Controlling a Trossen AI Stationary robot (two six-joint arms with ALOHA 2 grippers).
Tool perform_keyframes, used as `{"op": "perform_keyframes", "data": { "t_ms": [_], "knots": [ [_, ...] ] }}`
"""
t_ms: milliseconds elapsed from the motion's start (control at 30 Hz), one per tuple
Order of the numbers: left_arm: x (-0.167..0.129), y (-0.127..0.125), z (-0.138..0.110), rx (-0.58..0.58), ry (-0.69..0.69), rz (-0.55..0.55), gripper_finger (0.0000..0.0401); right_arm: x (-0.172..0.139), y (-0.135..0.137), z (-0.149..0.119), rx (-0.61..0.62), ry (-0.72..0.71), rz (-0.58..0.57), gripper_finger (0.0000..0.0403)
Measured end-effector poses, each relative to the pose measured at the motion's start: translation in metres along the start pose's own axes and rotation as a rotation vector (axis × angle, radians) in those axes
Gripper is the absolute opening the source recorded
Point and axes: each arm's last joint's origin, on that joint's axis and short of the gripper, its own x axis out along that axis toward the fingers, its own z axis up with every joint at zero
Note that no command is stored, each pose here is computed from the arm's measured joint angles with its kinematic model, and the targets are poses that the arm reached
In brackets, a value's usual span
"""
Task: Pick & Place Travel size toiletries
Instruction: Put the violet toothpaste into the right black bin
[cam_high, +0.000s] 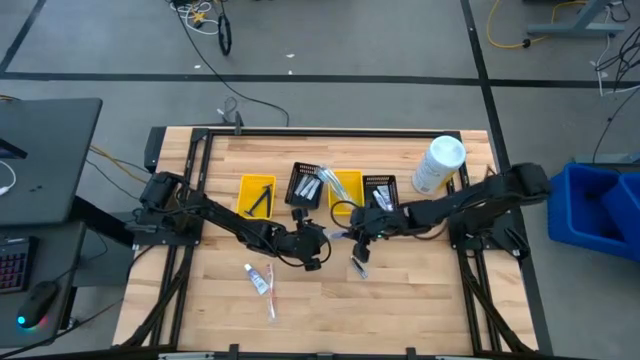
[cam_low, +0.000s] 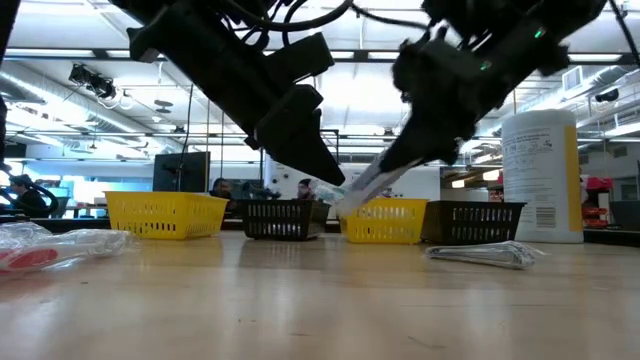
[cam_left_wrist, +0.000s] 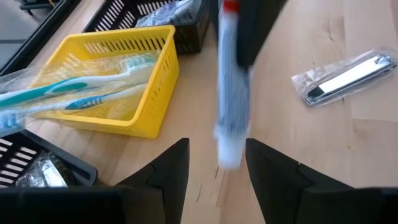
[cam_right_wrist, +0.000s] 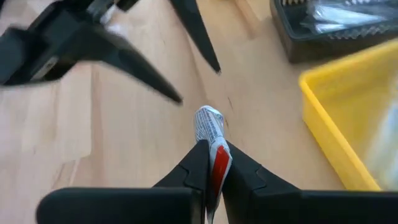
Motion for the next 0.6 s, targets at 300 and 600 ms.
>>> {"op": "perform_keyframes", "data": {
  "t_ms": [300,600],
  "knots": [
    [0.000,0.001,-0.001,-0.018,0.011,0.001,0.0167,-0.077,-0.009,-0.001,-0.056,0.066,-0.181,0.0034],
    [0.000,0.001,-0.001,-0.018,0.011,0.000,0.0167,-0.122,-0.034,0.000,0.079,-0.166,-0.666,0.0034]
  ]
}}
